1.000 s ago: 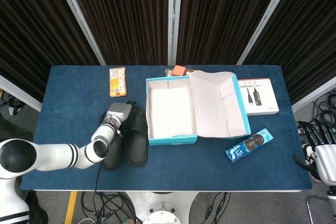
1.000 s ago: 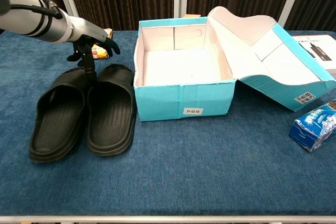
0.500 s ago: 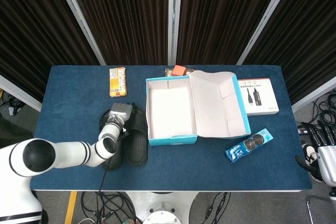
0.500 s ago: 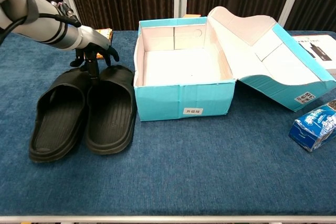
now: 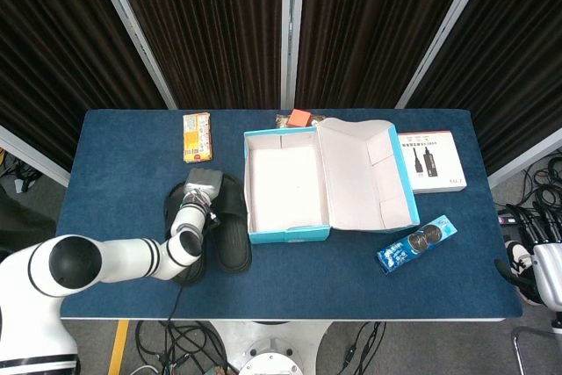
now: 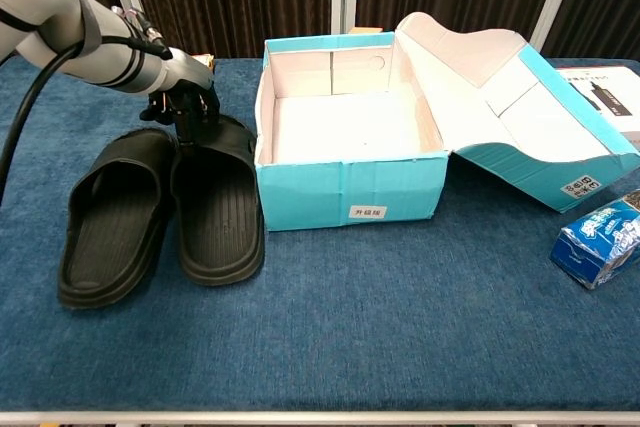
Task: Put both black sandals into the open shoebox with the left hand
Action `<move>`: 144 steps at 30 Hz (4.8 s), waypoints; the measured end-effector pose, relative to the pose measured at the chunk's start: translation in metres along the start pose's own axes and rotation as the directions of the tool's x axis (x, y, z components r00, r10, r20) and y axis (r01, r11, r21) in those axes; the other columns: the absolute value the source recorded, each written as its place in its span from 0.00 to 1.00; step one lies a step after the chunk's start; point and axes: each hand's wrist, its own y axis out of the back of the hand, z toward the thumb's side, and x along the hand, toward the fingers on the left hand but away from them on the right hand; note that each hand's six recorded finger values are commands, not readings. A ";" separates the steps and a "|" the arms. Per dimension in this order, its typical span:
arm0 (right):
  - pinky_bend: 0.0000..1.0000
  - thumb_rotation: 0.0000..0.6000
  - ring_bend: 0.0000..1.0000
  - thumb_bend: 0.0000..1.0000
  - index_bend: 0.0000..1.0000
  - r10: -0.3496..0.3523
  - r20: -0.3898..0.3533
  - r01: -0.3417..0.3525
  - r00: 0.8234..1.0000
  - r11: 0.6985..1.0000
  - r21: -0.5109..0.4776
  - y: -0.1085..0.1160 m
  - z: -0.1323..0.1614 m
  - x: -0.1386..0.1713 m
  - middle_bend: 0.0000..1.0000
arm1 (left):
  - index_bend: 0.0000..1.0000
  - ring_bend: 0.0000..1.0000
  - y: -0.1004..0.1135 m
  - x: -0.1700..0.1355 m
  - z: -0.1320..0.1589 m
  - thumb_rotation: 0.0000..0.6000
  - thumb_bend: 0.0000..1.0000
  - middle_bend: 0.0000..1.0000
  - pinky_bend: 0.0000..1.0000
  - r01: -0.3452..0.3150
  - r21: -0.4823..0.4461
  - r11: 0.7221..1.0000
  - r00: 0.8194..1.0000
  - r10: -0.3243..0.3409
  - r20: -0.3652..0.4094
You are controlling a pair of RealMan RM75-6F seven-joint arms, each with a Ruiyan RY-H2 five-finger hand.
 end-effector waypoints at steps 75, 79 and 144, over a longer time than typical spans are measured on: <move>0.08 1.00 0.00 0.10 0.09 -0.012 -0.004 0.012 1.000 1.000 0.027 0.009 0.007 0.000 0.14 | 0.50 0.53 0.072 0.013 0.075 1.00 0.00 0.58 0.78 0.117 -0.833 0.541 0.821 0.419 0.387; 0.08 1.00 0.00 0.10 0.09 -0.005 0.000 0.005 1.000 1.000 0.028 0.008 0.007 -0.001 0.14 | 0.50 0.53 0.065 0.022 0.081 1.00 0.00 0.58 0.78 0.112 -0.830 0.546 0.829 0.410 0.382; 0.08 1.00 0.00 0.11 0.09 -0.017 0.010 0.017 1.000 1.000 0.027 0.015 0.005 0.001 0.14 | 0.00 0.00 0.028 0.041 0.101 1.00 0.00 0.00 0.13 -0.201 -0.438 0.876 0.825 0.392 0.407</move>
